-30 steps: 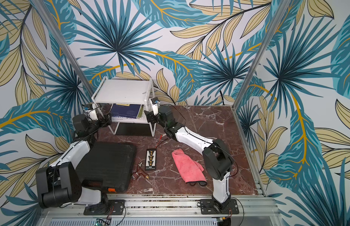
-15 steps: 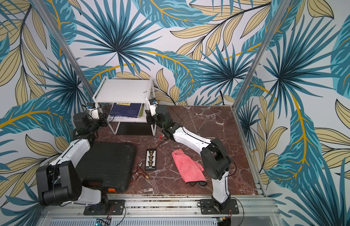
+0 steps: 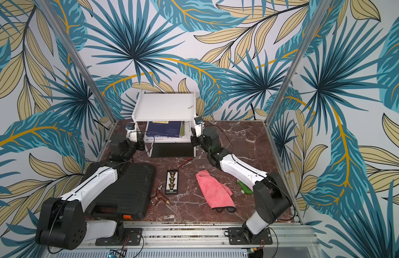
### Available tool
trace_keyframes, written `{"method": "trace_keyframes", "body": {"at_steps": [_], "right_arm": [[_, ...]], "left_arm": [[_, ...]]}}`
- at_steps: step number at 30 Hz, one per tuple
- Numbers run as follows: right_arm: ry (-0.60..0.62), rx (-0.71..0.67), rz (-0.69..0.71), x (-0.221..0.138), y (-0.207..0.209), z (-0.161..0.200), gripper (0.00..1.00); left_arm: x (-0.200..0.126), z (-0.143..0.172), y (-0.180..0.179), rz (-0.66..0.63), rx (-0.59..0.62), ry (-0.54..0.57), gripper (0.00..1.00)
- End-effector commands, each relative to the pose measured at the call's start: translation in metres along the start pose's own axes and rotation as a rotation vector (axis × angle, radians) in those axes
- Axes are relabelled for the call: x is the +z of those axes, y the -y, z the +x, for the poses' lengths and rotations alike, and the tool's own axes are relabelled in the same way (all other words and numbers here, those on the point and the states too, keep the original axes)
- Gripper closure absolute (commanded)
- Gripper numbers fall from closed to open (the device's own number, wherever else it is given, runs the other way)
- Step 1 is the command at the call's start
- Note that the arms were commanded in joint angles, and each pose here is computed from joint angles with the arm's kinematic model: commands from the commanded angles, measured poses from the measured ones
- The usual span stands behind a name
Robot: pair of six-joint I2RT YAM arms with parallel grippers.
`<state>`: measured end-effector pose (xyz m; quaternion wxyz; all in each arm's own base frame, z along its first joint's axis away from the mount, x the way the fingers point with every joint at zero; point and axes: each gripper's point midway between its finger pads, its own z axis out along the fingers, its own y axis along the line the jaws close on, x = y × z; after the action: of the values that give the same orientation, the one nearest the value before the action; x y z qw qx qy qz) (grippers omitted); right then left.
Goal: Wipe the bookshelf clean with a cloth
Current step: Move the shelf to the center of the board.
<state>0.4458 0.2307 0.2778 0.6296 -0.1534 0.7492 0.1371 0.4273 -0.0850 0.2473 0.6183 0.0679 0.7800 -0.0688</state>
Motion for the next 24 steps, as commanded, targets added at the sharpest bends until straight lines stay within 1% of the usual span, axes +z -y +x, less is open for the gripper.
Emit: {"method": "trace_keyframes", "body": {"at_steps": [1, 5, 7, 11, 14, 15, 16, 17, 18, 19, 20, 22, 24], "right_arm": [[-0.204, 0.082, 0.121, -0.024, 0.048, 0.074, 1.0], [-0.21, 0.091, 0.154, -0.052, 0.071, 0.086, 1.0], [-0.21, 0.095, 0.177, -0.064, 0.08, 0.088, 1.0], [-0.215, 0.123, 0.25, -0.081, 0.102, 0.093, 1.0], [-0.212, 0.138, 0.263, -0.088, 0.108, 0.095, 1.0], [-0.211, 0.132, 0.252, -0.089, 0.107, 0.096, 0.92], [-0.205, 0.127, 0.239, -0.09, 0.104, 0.094, 0.77], [-0.199, 0.131, 0.232, -0.092, 0.103, 0.093, 0.55], [-0.19, 0.134, 0.225, -0.094, 0.101, 0.09, 0.38], [-0.185, 0.136, 0.214, -0.098, 0.099, 0.088, 0.27], [-0.193, 0.139, 0.203, -0.103, 0.096, 0.089, 0.19], [-0.219, 0.186, 0.203, -0.121, 0.093, 0.092, 0.09], [-0.285, 0.275, 0.176, -0.139, 0.082, 0.11, 0.02]], "left_arm": [[-0.006, 0.004, 0.058, 0.116, 0.015, -0.004, 0.95], [-0.008, 0.018, 0.106, 0.175, 0.029, -0.042, 0.95], [-0.007, 0.023, 0.122, 0.181, 0.039, -0.06, 0.95], [-0.003, 0.029, 0.15, 0.233, 0.032, -0.093, 0.94], [-0.003, 0.033, 0.161, 0.24, 0.016, -0.103, 0.9], [-0.003, 0.034, 0.163, 0.239, 0.01, -0.104, 0.86], [-0.003, 0.035, 0.163, 0.236, 0.003, -0.105, 0.82], [-0.002, 0.036, 0.161, 0.226, -0.004, -0.104, 0.76], [-0.002, 0.036, 0.159, 0.213, -0.008, -0.103, 0.71], [-0.002, 0.036, 0.157, 0.203, -0.006, -0.102, 0.67], [-0.003, 0.035, 0.155, 0.192, -0.003, -0.1, 0.61], [-0.009, 0.031, 0.148, 0.166, 0.002, -0.089, 0.46], [-0.014, 0.029, 0.141, 0.142, -0.002, -0.076, 0.37]]}}
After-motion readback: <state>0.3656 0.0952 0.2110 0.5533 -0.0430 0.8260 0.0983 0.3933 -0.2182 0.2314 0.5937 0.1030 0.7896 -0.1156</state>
